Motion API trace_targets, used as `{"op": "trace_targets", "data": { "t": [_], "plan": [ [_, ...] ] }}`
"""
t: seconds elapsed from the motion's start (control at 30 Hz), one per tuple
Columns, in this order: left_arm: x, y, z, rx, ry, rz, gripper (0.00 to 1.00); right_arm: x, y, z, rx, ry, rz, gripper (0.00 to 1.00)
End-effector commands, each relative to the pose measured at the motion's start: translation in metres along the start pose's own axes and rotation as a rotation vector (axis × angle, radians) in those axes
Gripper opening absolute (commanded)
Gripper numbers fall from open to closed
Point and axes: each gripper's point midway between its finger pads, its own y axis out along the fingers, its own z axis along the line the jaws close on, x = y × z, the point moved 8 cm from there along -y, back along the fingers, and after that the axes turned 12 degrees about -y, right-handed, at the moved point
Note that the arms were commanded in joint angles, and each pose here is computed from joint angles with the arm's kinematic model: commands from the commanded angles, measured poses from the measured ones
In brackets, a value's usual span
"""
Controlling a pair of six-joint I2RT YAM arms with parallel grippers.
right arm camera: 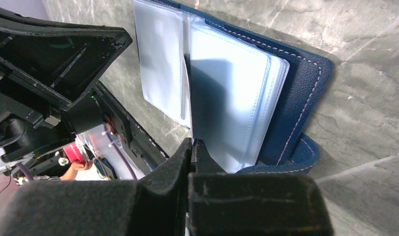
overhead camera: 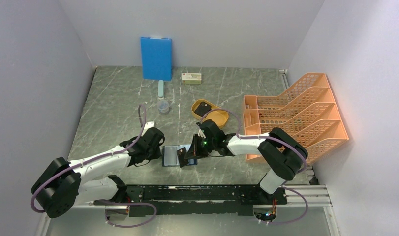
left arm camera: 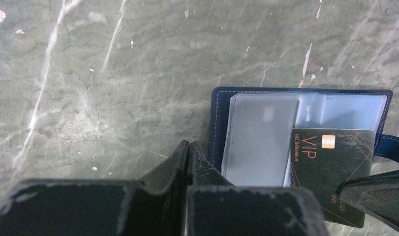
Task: Put the credit cards into the card holder
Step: Insert the credit card into the card holder.
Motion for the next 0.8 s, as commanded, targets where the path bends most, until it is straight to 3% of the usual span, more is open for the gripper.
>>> {"op": "trace_targets", "data": {
  "t": [0.0, 0.77],
  "plan": [
    [-0.001, 0.003, 0.0, -0.014, -0.009, 0.009, 0.05, -0.004, -0.003, -0.002, -0.011, -0.001, -0.005, 0.0],
    [-0.014, 0.013, 0.003, -0.027, 0.004, 0.075, 0.05, -0.002, 0.011, 0.004, 0.056, 0.01, 0.025, 0.0]
  ]
}}
